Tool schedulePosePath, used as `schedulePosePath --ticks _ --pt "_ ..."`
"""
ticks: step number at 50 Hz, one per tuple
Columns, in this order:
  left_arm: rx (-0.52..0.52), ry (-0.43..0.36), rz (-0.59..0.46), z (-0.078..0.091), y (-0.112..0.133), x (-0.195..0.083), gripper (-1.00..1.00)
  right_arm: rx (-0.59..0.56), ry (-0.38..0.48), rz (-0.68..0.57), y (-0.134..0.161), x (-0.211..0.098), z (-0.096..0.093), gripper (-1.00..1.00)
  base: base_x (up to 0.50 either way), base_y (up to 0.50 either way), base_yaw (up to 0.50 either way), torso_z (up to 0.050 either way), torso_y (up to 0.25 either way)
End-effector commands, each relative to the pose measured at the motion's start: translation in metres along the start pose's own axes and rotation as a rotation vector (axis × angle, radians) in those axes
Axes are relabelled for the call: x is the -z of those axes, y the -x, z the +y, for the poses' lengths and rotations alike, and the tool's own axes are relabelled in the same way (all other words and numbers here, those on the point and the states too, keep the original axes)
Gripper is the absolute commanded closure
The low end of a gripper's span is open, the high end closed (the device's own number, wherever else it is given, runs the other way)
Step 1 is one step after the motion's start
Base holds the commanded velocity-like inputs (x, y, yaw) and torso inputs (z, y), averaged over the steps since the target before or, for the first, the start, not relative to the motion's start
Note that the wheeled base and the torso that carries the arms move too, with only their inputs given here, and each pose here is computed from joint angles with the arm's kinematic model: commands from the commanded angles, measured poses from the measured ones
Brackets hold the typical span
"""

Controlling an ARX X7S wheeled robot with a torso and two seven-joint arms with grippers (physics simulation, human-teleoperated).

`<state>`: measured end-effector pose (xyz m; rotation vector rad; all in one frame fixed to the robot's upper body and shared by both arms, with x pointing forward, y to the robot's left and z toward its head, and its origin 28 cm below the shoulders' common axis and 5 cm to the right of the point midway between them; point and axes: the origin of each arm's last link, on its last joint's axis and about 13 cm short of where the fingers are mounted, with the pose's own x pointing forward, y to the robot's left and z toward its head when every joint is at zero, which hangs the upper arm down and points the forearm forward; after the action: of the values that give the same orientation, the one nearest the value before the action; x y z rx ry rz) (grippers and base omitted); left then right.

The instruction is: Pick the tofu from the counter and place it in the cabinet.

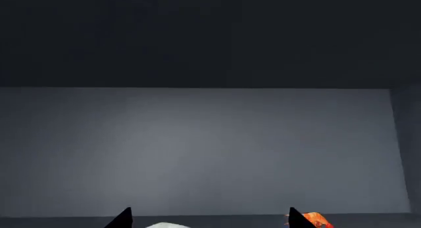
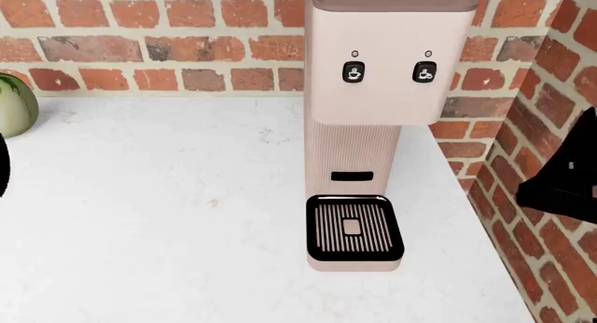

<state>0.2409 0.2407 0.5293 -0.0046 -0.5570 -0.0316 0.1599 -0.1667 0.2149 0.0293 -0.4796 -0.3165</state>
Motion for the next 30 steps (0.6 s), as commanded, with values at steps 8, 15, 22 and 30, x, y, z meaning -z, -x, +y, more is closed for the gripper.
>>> schedulePosePath --ticks 8,15,22,30 --pt "0.084 -0.081 -0.189 -0.015 0.114 -0.019 -1.0 -0.039 -0.013 0.012 0.008 0.005 0.006 -1.0 0.0 0.0 0.0 0.0 0.0" --pt "0.094 -0.076 -0.185 -0.016 0.132 -0.016 -1.0 -0.047 -0.013 0.012 0.01 0.004 0.007 -1.0 0.0 0.0 0.0 0.0 0.0" --pt "0.108 -0.075 -0.138 -0.018 0.142 0.012 -1.0 -0.054 -0.014 0.013 0.01 0.005 0.009 -1.0 0.0 0.0 0.0 0.0 0.0" --pt "0.219 -0.064 -0.103 -0.027 0.183 0.045 -1.0 -0.062 -0.01 0.006 0.007 0.003 0.01 -1.0 0.0 0.0 0.0 0.0 0.0"
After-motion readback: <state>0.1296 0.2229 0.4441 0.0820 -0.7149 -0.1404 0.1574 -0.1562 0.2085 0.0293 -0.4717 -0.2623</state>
